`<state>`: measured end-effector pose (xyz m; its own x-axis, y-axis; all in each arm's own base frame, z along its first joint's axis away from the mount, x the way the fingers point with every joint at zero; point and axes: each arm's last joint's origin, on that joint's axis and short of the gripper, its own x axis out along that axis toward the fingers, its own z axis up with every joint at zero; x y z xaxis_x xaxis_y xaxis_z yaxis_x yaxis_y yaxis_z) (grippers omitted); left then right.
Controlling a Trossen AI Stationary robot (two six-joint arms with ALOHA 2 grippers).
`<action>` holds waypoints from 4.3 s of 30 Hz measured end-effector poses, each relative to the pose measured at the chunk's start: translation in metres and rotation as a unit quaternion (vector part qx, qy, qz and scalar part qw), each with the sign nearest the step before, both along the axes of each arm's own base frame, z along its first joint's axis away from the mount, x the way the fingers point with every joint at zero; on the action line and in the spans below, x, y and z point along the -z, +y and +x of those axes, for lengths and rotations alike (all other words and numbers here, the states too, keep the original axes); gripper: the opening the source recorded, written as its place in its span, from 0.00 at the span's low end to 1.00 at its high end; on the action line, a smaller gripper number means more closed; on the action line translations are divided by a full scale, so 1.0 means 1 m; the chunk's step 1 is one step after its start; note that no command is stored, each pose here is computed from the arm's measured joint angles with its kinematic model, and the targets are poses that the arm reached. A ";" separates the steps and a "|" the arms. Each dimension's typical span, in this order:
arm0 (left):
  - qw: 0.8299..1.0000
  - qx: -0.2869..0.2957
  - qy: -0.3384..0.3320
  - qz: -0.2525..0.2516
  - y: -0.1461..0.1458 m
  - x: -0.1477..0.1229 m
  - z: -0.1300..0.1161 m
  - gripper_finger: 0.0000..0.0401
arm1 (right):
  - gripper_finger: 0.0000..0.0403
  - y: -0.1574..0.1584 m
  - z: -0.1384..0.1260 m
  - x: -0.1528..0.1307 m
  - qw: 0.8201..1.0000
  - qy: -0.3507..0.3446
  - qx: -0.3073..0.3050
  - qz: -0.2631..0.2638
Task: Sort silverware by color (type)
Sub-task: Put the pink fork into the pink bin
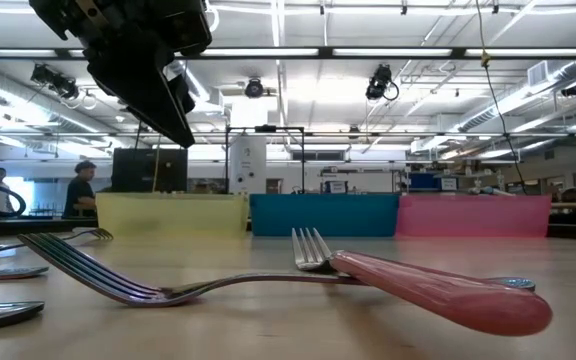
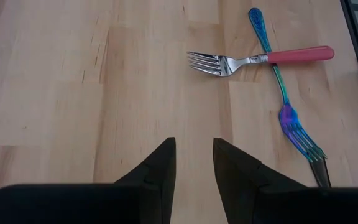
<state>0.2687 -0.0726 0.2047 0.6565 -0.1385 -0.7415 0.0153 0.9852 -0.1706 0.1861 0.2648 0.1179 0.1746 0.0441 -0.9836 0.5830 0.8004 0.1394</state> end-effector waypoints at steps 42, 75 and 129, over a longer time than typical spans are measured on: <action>0.994 0.005 -0.014 0.108 0.063 -0.001 0.010 0.27 | 0.00 -0.286 0.027 -0.157 0.961 -0.002 0.071 -0.267; 0.981 -0.071 0.005 0.178 0.149 -0.001 0.000 0.27 | 0.24 -0.341 0.013 -0.116 0.992 -0.023 0.100 -0.066; 0.982 -0.073 0.009 0.173 0.148 0.000 -0.001 0.27 | 0.39 -0.297 -0.001 -0.028 0.864 -0.057 0.500 0.010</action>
